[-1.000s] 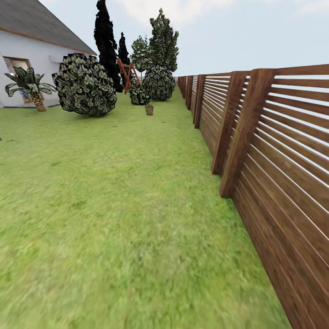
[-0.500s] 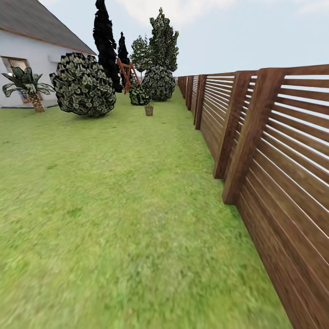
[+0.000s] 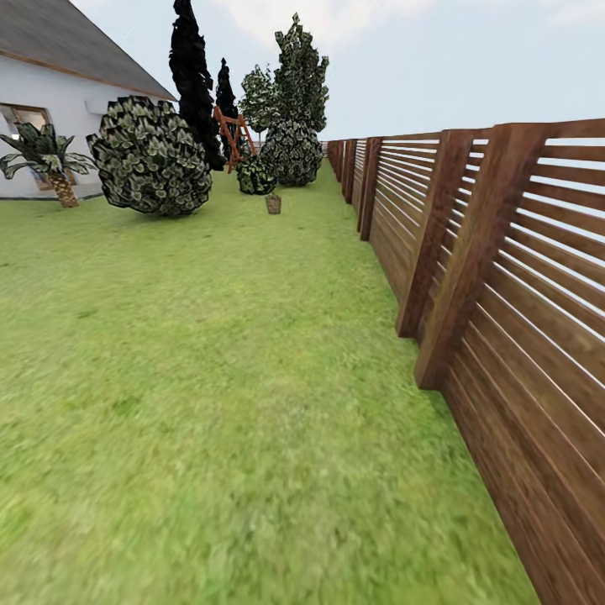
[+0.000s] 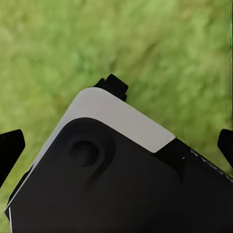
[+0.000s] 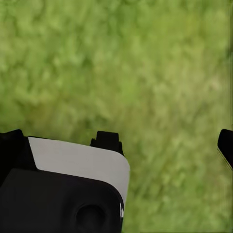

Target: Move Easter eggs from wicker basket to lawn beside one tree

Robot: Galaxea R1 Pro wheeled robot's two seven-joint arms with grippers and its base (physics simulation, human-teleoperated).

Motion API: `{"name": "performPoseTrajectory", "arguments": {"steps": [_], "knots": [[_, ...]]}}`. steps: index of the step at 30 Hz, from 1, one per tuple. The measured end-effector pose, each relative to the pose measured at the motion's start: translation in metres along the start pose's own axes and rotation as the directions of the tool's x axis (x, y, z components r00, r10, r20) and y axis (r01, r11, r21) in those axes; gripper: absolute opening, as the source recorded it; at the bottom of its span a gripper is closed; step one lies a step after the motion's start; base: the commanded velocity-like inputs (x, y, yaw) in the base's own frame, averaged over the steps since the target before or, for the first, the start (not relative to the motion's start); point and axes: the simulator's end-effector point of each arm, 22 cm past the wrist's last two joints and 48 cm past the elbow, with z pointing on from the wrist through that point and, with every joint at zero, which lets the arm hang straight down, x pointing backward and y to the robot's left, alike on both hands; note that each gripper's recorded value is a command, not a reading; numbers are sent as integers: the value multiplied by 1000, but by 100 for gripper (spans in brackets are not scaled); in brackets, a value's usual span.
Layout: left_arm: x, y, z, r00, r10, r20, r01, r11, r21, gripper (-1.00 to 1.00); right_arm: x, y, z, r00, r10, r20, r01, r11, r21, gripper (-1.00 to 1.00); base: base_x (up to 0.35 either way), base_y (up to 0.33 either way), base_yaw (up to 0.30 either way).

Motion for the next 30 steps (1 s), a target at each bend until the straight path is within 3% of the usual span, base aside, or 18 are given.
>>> {"name": "performPoseTrajectory", "arguments": {"steps": [20, 30], "knots": [[0, 0, 0, 1000, 0, 0, 0, 1000, 0, 100, 0, 0, 0, 1000, -1, 1, 1, 1000, 0, 100, 317, 0, 2], [0, 0, 0, 1000, 0, 0, 0, 1000, 0, 100, 0, 0, 0, 1000, -1, 1, 1, 1000, 0, 100, 317, 0, 105]]}}
